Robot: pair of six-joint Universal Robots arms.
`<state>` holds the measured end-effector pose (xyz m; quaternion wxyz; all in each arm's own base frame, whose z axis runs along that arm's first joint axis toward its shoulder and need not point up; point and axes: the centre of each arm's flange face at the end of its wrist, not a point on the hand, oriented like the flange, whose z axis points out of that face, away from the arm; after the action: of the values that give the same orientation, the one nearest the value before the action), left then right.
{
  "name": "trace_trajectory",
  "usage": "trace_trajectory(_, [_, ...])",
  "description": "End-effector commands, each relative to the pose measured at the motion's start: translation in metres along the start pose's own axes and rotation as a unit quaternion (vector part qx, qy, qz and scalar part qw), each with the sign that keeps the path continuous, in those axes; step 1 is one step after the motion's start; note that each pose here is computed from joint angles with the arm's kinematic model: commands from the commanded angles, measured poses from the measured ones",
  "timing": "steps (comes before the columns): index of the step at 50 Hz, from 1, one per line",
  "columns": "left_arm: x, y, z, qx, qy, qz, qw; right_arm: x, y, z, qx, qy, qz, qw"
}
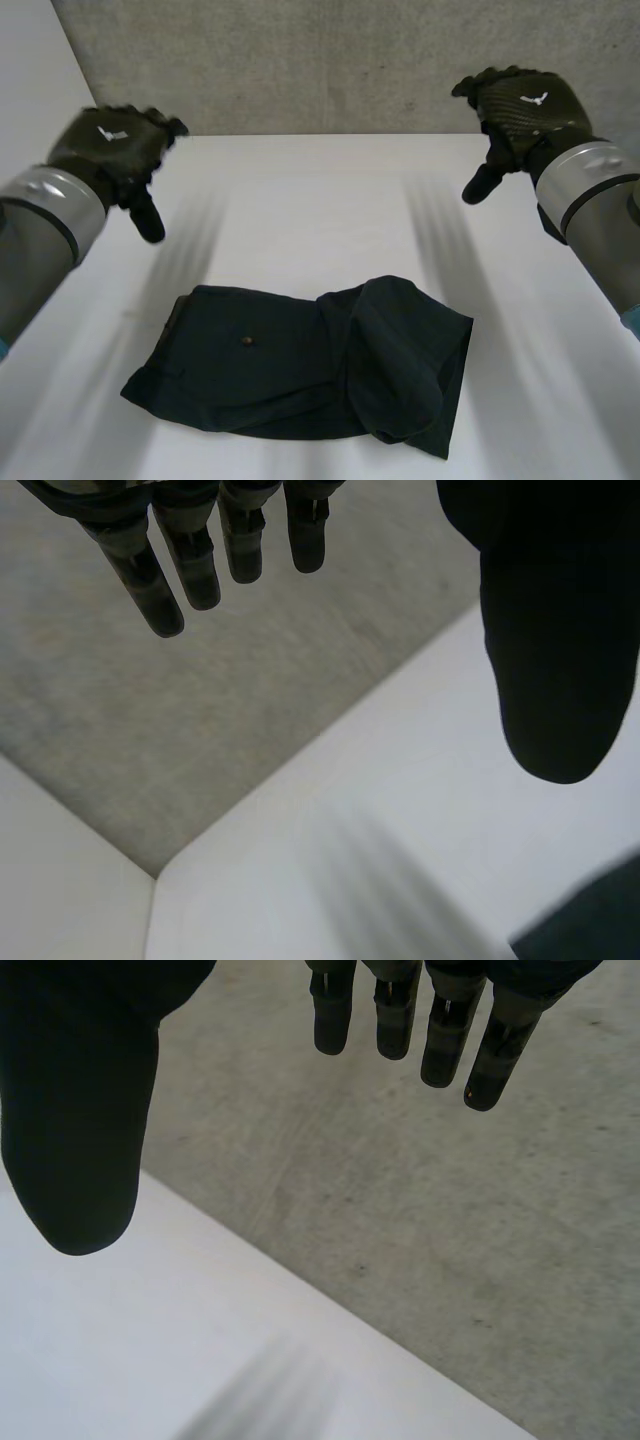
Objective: Fold the shorts.
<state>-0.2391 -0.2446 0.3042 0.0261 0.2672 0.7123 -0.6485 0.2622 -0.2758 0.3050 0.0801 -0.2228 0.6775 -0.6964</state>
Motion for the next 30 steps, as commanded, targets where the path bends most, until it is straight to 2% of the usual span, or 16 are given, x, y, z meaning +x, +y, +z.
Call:
trace_trajectory(1, [0.039,0.024,-0.019,-0.025,0.087,0.088,0.992,-0.026,0.022,-0.005,-0.033,-0.079,-0.036,0.996])
trace_trajectory(8, [0.064,0.078,-0.043,-0.092,0.148,0.092,0.980,-0.044,0.057,-0.022,-0.079,-0.142,-0.029,0.986])
trace_trajectory(13, [0.075,0.108,-0.053,-0.103,0.171,0.088,0.976,-0.051,0.077,-0.028,-0.102,-0.167,-0.022,0.980])
trace_trajectory(19, [0.079,0.134,-0.057,-0.109,0.169,0.081,0.976,-0.053,0.088,-0.030,-0.108,-0.167,-0.023,0.980])
trace_trajectory(30, [0.081,0.140,-0.047,-0.082,0.149,0.073,0.983,-0.054,0.096,-0.032,-0.117,-0.167,-0.023,0.979])
